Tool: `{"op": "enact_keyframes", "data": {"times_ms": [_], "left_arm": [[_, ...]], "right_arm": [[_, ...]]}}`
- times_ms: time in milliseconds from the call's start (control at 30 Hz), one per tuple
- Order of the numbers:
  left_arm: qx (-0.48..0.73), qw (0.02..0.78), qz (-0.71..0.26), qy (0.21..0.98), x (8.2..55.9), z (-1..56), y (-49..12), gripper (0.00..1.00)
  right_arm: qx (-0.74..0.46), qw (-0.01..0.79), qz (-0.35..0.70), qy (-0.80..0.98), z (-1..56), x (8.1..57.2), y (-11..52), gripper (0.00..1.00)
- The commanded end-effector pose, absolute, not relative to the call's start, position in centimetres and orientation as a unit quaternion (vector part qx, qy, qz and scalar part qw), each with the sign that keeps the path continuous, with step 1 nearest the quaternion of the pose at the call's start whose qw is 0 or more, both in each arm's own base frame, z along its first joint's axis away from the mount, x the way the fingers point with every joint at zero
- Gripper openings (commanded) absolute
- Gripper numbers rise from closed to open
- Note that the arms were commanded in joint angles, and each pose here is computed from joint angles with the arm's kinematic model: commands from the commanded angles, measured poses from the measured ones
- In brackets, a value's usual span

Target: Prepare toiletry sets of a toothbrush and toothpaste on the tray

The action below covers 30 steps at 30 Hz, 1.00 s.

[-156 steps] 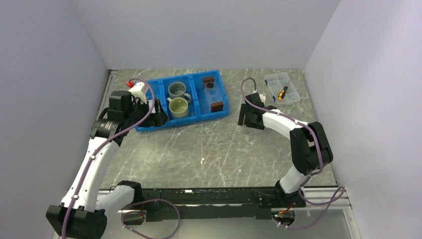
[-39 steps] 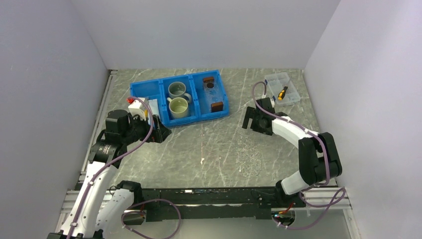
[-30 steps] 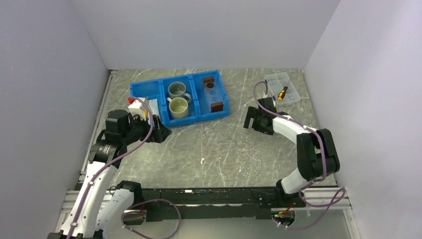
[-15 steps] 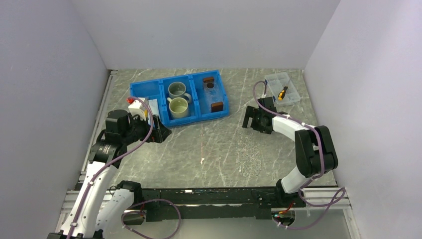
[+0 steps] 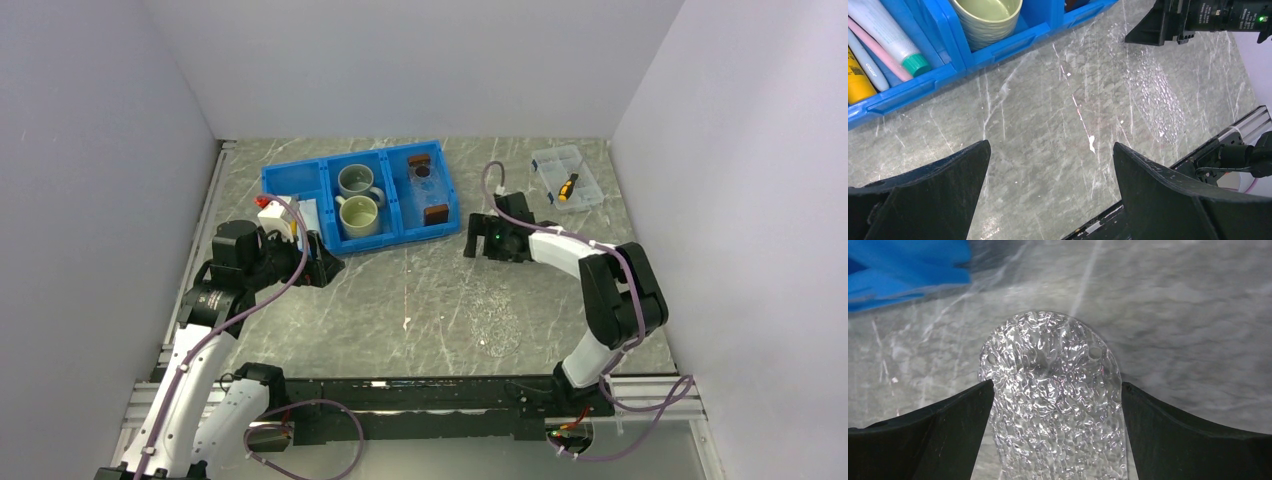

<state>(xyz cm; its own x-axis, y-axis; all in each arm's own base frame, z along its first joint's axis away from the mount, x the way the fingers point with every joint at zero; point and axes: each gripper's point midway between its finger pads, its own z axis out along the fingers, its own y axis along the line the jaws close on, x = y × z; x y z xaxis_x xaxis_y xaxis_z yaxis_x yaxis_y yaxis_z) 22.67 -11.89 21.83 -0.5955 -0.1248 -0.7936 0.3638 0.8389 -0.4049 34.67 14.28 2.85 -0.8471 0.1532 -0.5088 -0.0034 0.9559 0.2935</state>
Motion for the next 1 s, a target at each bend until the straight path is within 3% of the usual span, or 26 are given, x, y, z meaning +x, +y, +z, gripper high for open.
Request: {"op": "enact_keyframes", "data": {"times_ms": [0, 267, 500, 967], "left_arm": [[0.079, 0.461, -0.275, 0.84, 23.0, 22.6, -12.0, 0.99], [0.079, 0.461, -0.275, 0.84, 23.0, 22.6, -12.0, 0.99], [0.078, 0.461, -0.274, 0.84, 23.1, 22.6, -11.9, 0.99], [0.075, 0.463, -0.269, 0.841, 23.0, 22.6, -11.8, 1.0]], "right_arm": [[-0.01, 0.265, 0.16, 0.951, 2.9, 34.1, 17.5, 1.0], [-0.091, 0.268, 0.197, 0.939, 3.7, 32.7, 22.2, 1.0], [-0.182, 0.238, 0.26, 0.918, 3.8, 29.8, 27.9, 1.0], [-0.311, 0.182, 0.288, 0.887, 2.8, 24.0, 34.4, 1.0]]}}
